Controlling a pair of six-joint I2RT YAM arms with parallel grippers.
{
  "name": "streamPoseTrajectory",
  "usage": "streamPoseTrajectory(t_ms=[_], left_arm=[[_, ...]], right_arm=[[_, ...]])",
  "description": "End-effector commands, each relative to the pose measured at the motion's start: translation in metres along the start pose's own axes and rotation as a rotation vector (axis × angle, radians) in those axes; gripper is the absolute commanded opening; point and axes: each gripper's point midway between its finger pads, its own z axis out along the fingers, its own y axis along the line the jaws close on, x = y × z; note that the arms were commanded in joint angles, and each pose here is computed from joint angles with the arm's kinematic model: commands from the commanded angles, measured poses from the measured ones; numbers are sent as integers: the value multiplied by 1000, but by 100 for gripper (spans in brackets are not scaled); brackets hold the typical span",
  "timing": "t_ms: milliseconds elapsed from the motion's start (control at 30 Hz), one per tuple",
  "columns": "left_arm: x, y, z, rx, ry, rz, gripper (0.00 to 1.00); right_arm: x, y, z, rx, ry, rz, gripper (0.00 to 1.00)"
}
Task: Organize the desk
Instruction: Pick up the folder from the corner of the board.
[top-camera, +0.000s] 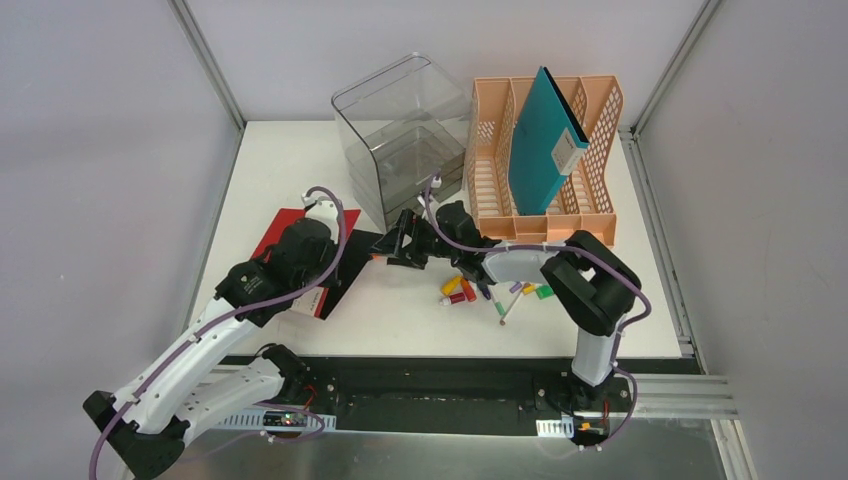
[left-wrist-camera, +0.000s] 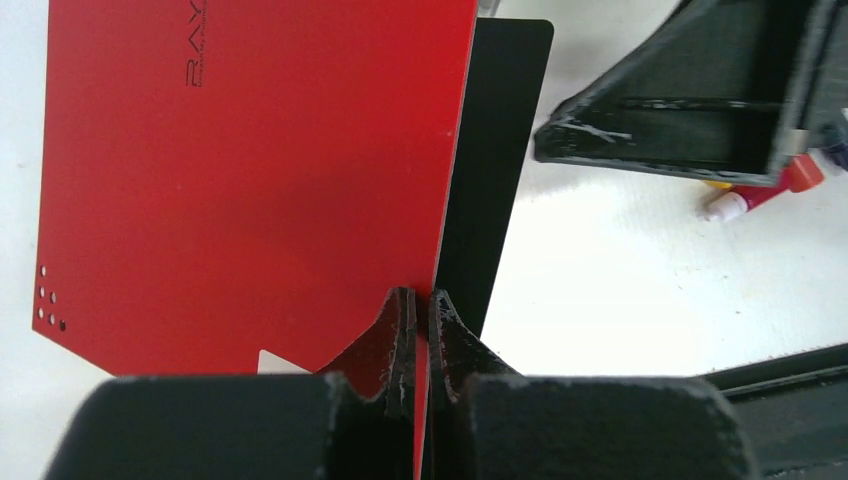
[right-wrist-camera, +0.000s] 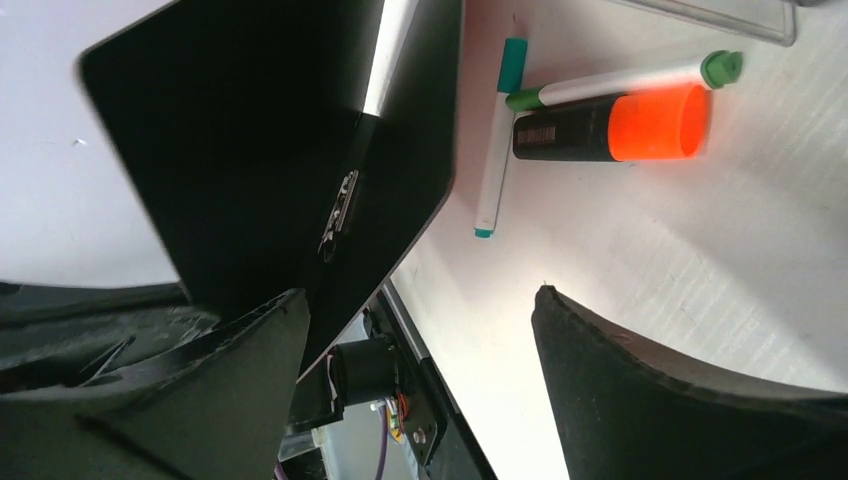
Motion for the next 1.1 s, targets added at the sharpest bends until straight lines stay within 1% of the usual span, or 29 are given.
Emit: streamPoseTrajectory(t_ms=[0,167,333,433,500,567,600,633,800,833,967,1067], left_arm=[[-18,-23,-18,130,-48,-107,0],[-13,-32,-21,181,-32,-132,0],[-9,-41,-25,237,-19,-155,0],[-6,-45,-25,262,-9,-166,0],[-4,-48,-24,273,-8,-173,0],[-2,-50,-24,287,-5,-177,0],[-1,-51,-23,294,-2,-178,0],[0,-53,-23,303,2,-179,0],[0,-60,-28,350,9,-184,0],[0,-64,-31,375,11,-184,6],[-1,-74,-48,469,-2,-184,41],[-5,-76,-63,524,-45,-182,62]], right_arm=[[-17,34,14,-118,-39,2,83],[-14,31,20,-118,-15,16,77],[-12,33,24,-131,12,28,62],[-10,34,24,-136,23,30,47],[-10,37,23,-145,28,27,33],[-11,40,20,-150,25,24,17],[-11,41,19,-150,23,23,7],[-12,44,16,-150,19,20,0],[-16,41,4,-110,3,19,0],[-18,42,1,-108,-1,15,0],[-23,52,-9,-130,1,-21,0],[-22,65,-15,-165,14,-44,0]])
